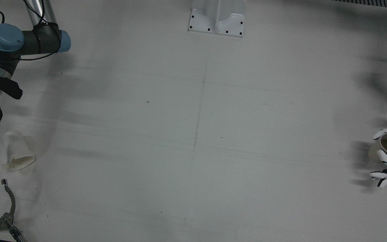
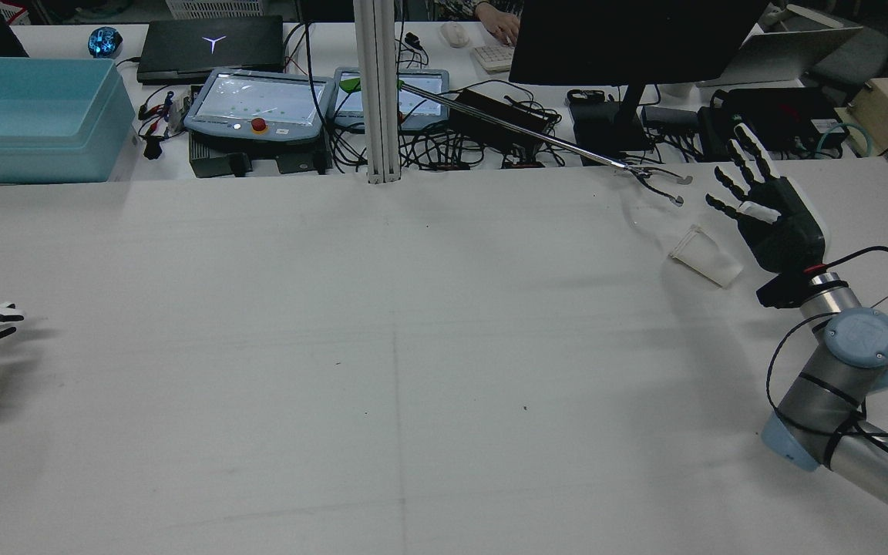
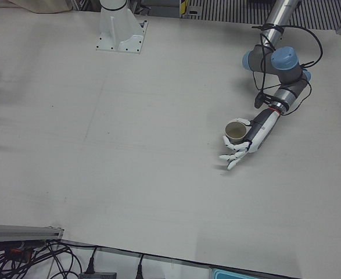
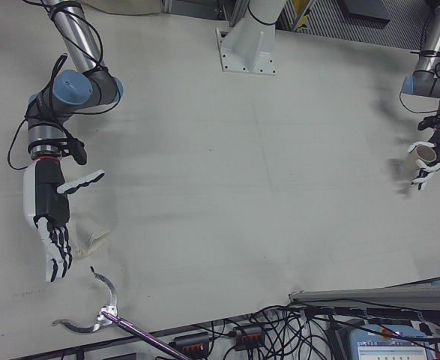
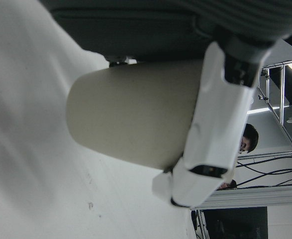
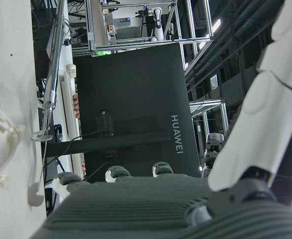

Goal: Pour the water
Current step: 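Lower the beige cup onto the table with the left hand and release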

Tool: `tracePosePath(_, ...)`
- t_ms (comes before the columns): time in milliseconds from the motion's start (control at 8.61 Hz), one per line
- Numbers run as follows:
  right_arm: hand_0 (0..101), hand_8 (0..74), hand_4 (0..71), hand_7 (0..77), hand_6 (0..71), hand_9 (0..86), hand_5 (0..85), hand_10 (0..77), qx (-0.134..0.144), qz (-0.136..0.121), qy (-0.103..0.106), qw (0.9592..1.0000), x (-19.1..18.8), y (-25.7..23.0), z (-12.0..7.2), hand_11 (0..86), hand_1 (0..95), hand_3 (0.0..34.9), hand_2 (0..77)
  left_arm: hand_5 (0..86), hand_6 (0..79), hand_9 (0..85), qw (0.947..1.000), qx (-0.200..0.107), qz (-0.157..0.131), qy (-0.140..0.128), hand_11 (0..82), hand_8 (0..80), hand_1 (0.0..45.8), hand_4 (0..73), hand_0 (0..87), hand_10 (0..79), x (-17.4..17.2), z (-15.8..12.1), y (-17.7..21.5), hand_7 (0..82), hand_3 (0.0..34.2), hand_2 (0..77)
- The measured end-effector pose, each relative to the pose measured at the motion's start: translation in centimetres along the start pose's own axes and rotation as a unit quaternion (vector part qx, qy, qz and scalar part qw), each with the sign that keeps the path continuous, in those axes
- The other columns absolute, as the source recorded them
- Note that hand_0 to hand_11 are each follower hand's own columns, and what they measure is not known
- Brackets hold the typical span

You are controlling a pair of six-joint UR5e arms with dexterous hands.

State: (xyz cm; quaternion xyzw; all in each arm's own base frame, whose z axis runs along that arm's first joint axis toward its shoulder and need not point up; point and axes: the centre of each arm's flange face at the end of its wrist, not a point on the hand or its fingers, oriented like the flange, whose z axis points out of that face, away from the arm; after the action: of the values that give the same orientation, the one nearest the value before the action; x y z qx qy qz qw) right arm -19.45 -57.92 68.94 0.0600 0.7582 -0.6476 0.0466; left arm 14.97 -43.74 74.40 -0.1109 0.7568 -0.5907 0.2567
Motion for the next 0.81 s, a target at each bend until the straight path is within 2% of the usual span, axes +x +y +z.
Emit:
tracePosePath(348,54,3.8,3.3,3.8,3.8,0.5,14.2,0.0,-0.007,0.003,0.0,1.0,0.2,0.8,0.3,0.5,7.1,29.8,2.7,44.7,19.1,7.6,0.9999,0.002,0.001,-0.013,14.7,6.0,22.9,45.8,78.8,8.7,-1.1,-0.2,-0.7,24.5,0.1,38.2)
tracePosePath(465,54,3.8,3.3,3.8,3.8,0.5,14.2,0.0,-0.01,0.002,0.0,0.9999,0.2,1.2,0.3,0.5,8.7,29.9,2.7,44.2,16.4,4.9,0.9998,0.006,0.002,-0.017,10.9,3.3,22.9,45.8,76.9,6.5,-1.2,-0.3,-0.9,21.3,0.1,38.2)
tracePosePath(581,54,3.8,3.3,4.4,3.3,0.5,14.7,0.0,-0.015,-0.001,0.0,0.9999,0.2,1.8,0.3,0.5,8.7,29.9,2.2,38.2,4.4,1.6,0.9997,0.01,0.002,-0.02,4.4,1.6,22.9,48.0,69.6,0.5,-1.4,-0.5,-1.0,10.9,0.2,38.2)
tracePosePath(697,54,3.8,3.3,4.4,3.3,0.5,14.7,0.0,-0.018,-0.003,-0.001,0.9998,0.2,2.3,0.3,0.5,8.7,29.9,2.2,33.3,0.0,1.1,0.9997,0.012,0.002,-0.022,1.1,1.1,22.9,43.1,63.7,0.0,-1.4,-0.6,-1.1,3.8,0.0,38.2)
tracePosePath(813,54,3.8,4.4,4.4,3.3,0.5,15.3,0.0,-0.018,-0.006,-0.001,0.9998,0.2,3.0,0.4,0.5,8.7,30.0,2.7,8.7,0.0,1.1,0.9997,0.012,0.001,-0.022,1.1,0.5,22.9,18.5,51.4,0.0,-1.4,-0.6,-1.1,1.1,5.3,36.0)
